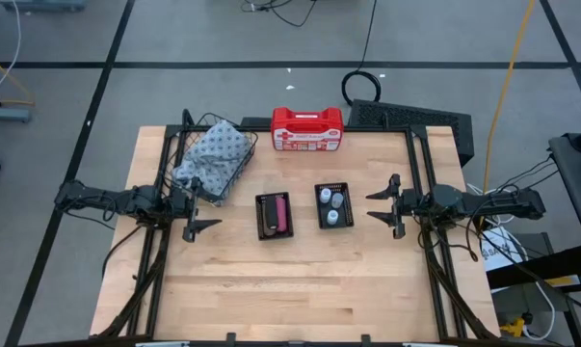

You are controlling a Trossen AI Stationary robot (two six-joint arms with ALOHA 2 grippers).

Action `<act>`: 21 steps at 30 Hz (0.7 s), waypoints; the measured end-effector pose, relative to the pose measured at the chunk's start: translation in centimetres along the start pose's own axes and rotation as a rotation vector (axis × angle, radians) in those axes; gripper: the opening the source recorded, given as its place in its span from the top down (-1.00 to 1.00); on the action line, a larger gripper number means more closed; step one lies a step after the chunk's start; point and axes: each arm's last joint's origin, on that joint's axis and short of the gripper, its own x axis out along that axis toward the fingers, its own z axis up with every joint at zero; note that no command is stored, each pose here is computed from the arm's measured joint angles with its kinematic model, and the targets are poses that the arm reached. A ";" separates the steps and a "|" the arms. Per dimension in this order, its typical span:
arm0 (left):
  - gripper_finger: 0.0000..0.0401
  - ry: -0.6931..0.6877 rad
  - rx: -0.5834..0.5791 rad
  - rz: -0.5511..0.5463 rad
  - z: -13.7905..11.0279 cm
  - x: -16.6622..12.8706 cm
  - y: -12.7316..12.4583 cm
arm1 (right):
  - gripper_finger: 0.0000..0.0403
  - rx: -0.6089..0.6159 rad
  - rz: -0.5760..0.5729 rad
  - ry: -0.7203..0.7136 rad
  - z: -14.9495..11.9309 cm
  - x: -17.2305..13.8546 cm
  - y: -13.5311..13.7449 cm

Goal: Pick & Place Medicine items
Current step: Return to Home Position

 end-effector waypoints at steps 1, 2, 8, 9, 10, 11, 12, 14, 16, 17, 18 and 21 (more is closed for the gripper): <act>-0.54 0.000 0.000 0.000 0.0 0.0 0.0 | -0.04 0.000 0.000 0.000 0.0 0.0 0.0; -0.53 0.000 0.000 0.000 0.0 0.0 0.0 | -0.04 0.000 0.000 0.000 0.0 0.0 0.0; -0.54 0.000 0.000 0.000 0.0 0.0 0.0 | -0.04 0.000 0.000 0.000 0.0 0.0 0.0; -0.55 0.000 0.000 0.000 0.0 0.0 0.0 | -0.04 0.000 0.000 0.000 0.0 0.0 0.0; -0.56 0.000 0.000 0.000 0.0 0.0 0.0 | -0.04 0.000 0.000 0.000 0.0 0.0 0.0; -0.57 0.000 0.000 0.000 0.0 0.0 0.0 | -0.04 0.000 0.000 0.000 0.0 0.0 0.0; -0.57 0.000 0.000 0.000 0.0 0.0 0.0 | -0.04 0.000 0.000 0.000 0.0 0.0 0.0; -0.59 0.000 0.000 0.000 0.0 0.0 0.0 | -0.04 0.000 0.000 0.000 0.0 0.0 0.0; -0.59 0.000 0.000 0.000 0.0 0.0 0.0 | -0.04 0.000 0.000 0.000 0.0 0.0 0.0; -0.59 0.000 0.000 0.000 0.0 0.0 0.0 | -0.04 0.000 0.000 0.000 0.0 0.0 0.0; -0.58 0.000 0.000 0.000 0.0 0.0 0.0 | -0.04 0.000 0.000 0.000 0.0 0.0 0.0; -0.56 0.000 0.000 0.000 0.0 0.0 0.0 | -0.04 0.000 0.000 0.000 0.0 0.0 0.0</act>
